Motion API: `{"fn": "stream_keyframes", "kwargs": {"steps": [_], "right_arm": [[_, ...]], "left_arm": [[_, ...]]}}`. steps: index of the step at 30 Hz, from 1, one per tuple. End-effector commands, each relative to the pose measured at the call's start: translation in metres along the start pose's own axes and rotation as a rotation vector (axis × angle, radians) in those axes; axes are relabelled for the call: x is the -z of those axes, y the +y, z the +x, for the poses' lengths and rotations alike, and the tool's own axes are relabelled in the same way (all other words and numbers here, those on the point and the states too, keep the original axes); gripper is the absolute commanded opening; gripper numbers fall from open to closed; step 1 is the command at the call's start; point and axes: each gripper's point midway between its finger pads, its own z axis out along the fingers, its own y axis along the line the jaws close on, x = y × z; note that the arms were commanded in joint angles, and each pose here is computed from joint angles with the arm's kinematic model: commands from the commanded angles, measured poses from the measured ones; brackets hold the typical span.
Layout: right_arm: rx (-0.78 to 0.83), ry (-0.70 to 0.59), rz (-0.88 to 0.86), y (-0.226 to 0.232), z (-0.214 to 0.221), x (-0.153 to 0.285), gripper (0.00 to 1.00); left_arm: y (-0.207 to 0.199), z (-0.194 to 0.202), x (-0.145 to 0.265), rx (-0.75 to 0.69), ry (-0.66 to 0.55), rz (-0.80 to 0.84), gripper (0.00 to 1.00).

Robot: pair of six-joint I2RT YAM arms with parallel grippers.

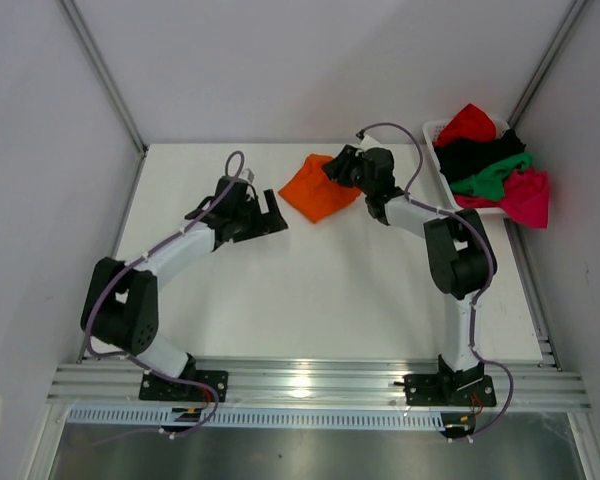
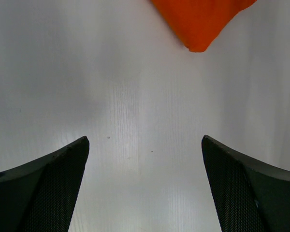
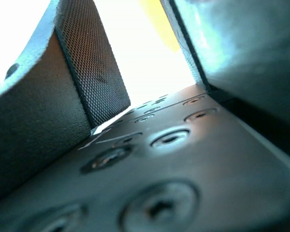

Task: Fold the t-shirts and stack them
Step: Fold the tshirt

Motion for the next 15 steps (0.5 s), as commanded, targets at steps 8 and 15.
{"fn": "stream_keyframes", "kwargs": {"steps": [8,15], "right_arm": [[-0.056,0.005,-0.148,0.039,0.002,-0.014,0.43],[-0.127,0.065,-0.125,0.017,0.041,-0.045,0.43]], "left_arm": [[-0.054,-0.064,0.101,-0.064,-0.262,0.147,0.99],[-0.080,-0.077,0.161,-0.075,-0.411,0.287,0.99]]}}
